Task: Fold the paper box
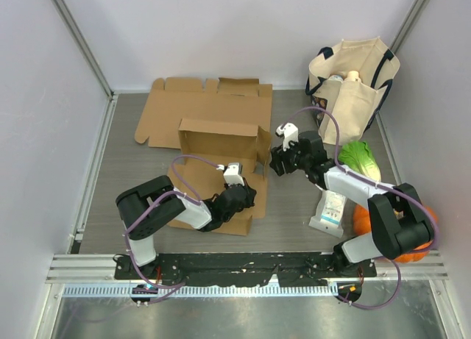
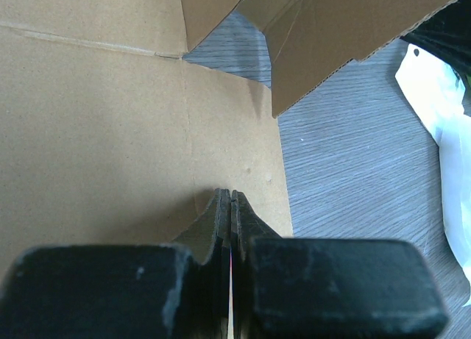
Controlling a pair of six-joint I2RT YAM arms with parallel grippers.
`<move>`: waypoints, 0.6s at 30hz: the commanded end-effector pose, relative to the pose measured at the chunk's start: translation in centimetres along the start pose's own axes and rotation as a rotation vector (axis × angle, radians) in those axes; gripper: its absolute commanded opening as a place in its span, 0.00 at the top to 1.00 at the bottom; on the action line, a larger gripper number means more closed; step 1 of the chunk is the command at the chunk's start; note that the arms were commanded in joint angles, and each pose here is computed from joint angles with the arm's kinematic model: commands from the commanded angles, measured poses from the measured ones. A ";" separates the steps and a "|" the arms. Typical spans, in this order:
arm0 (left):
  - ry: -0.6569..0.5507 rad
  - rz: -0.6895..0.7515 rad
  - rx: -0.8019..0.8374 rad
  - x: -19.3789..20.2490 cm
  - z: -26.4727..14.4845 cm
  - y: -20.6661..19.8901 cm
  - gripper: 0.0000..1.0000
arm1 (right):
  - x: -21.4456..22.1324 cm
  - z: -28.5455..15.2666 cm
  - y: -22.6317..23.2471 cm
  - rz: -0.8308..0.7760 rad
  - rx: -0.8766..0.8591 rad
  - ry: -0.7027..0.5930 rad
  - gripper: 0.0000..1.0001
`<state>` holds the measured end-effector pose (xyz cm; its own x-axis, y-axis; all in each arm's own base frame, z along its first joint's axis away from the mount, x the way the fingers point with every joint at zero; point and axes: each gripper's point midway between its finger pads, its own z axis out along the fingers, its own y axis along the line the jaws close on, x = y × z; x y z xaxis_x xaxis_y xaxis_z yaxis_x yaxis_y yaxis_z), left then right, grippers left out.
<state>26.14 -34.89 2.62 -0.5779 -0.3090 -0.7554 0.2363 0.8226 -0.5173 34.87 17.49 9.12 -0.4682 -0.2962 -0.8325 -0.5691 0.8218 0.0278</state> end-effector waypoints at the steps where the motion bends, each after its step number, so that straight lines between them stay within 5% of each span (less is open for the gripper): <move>1: 0.013 0.032 -0.013 0.3 -0.3 0.5 1.00 | -5.8 -0.4 3.1 -0.175 -0.210 -0.223 0.37; 18: 0.005 0.062 -0.027 0.0 -0.2 0.8 1.00 | -8.0 1.6 6.5 -0.258 -0.209 -0.383 0.39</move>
<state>26.16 -34.83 2.63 -0.5720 -0.2887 -0.7678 0.2520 0.8289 -0.4994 35.18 24.41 13.52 -0.1542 -0.2673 -0.9512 -0.7888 0.6130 -0.0444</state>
